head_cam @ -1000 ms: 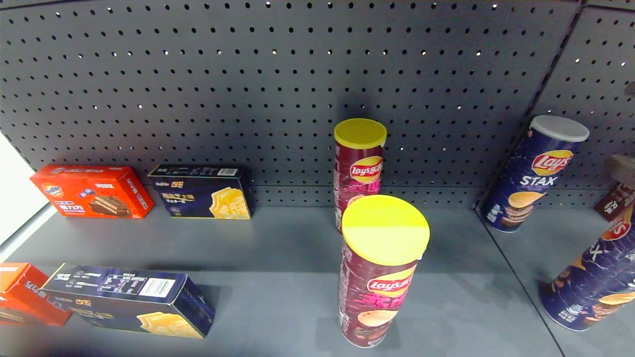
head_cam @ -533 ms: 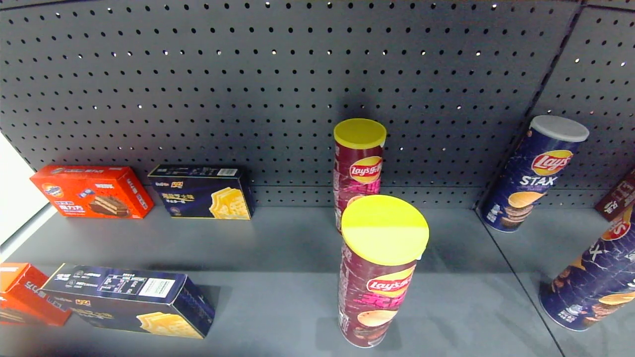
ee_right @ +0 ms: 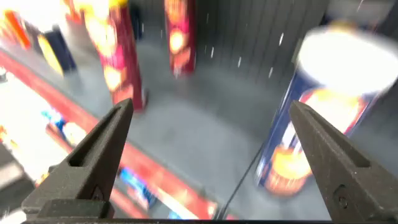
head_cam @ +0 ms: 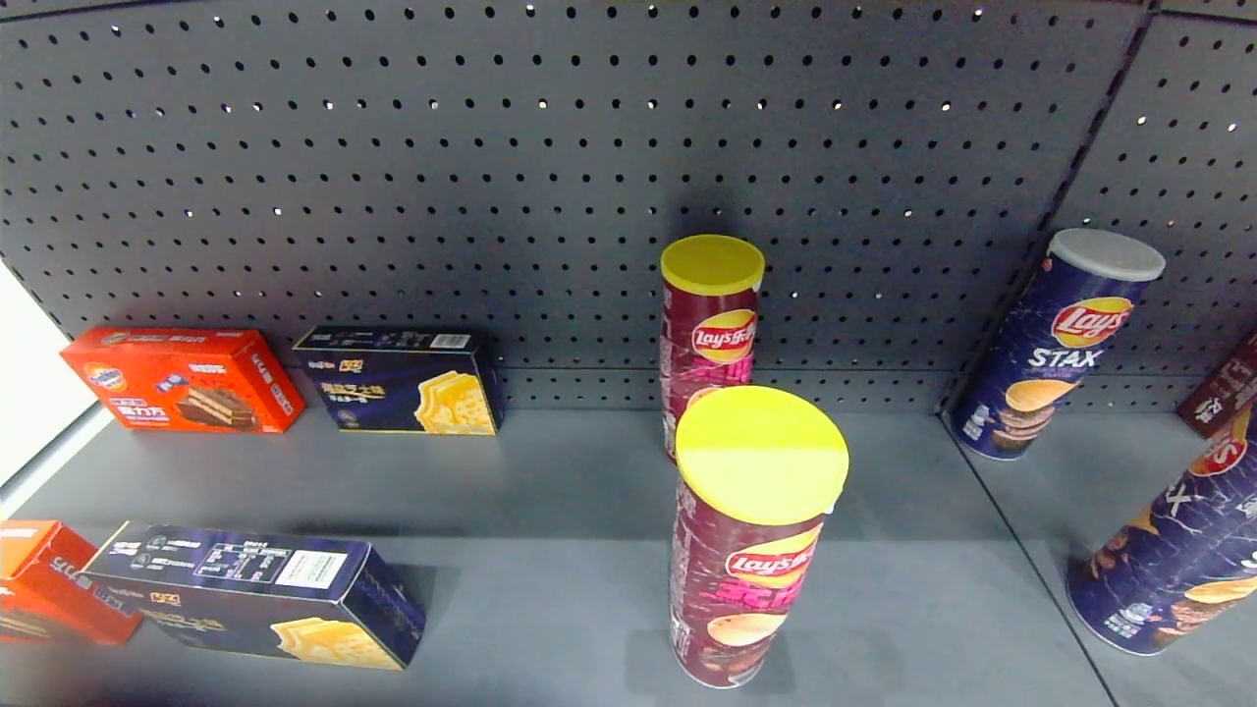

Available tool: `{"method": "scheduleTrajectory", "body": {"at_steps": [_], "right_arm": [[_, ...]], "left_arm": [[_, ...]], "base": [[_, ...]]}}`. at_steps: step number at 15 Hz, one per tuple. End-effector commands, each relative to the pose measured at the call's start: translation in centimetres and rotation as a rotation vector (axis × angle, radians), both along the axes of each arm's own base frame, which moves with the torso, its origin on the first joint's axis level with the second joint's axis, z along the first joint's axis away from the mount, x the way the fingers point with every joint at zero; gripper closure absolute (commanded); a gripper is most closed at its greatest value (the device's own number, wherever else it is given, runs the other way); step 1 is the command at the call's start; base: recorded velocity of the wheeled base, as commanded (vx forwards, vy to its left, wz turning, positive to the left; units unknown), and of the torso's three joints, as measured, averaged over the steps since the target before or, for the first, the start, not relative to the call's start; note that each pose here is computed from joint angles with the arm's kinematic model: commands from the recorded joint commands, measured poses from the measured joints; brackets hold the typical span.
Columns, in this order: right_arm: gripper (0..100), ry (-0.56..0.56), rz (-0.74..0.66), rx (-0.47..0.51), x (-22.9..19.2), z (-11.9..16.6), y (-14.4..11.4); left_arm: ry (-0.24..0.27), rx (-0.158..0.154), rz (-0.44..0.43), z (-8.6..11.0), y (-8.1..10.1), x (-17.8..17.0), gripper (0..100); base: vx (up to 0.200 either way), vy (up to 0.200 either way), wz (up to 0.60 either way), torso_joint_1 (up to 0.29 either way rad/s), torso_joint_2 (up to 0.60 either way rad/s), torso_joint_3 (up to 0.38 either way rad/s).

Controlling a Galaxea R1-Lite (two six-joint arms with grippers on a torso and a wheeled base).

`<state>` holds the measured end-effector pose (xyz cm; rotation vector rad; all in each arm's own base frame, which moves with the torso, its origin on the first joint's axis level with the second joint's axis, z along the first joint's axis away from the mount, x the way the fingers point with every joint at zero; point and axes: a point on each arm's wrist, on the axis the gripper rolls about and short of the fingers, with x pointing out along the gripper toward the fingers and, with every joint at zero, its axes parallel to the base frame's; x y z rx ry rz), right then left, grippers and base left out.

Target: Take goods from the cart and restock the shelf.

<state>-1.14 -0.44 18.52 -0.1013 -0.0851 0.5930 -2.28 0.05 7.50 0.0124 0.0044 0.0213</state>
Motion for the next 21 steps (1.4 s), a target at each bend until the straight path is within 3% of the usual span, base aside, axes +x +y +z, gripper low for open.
{"method": "scheduleTrajectory", "body": {"at_steps": [1,13,16,21], "right_arm": [[0,0.000,-0.006,0.007,-0.9,-3.9,-0.5],[0,0.010,-0.021,0.017,-1.4,-8.9,-0.8],[0,0.085,-0.108,0.046,-1.0,-10.9,-0.5],[0,0.144,-0.271,0.061,-0.7,-10.8,-0.2]], "left_arm": [[0.002,0.000,0.000,0.0,0.0,0.0,0],[0.002,0.000,0.000,0.0,0.0,0.0,0],[0.002,0.000,0.000,0.0,0.0,0.0,0],[0.002,0.000,0.000,0.0,0.0,0.0,0]], "base": [[0.000,0.000,0.00,0.000,0.00,0.000],[0.000,0.000,0.00,0.000,0.00,0.000],[0.000,0.000,0.00,0.000,0.00,0.000],[0.000,0.000,0.00,0.000,0.00,0.000]]}}
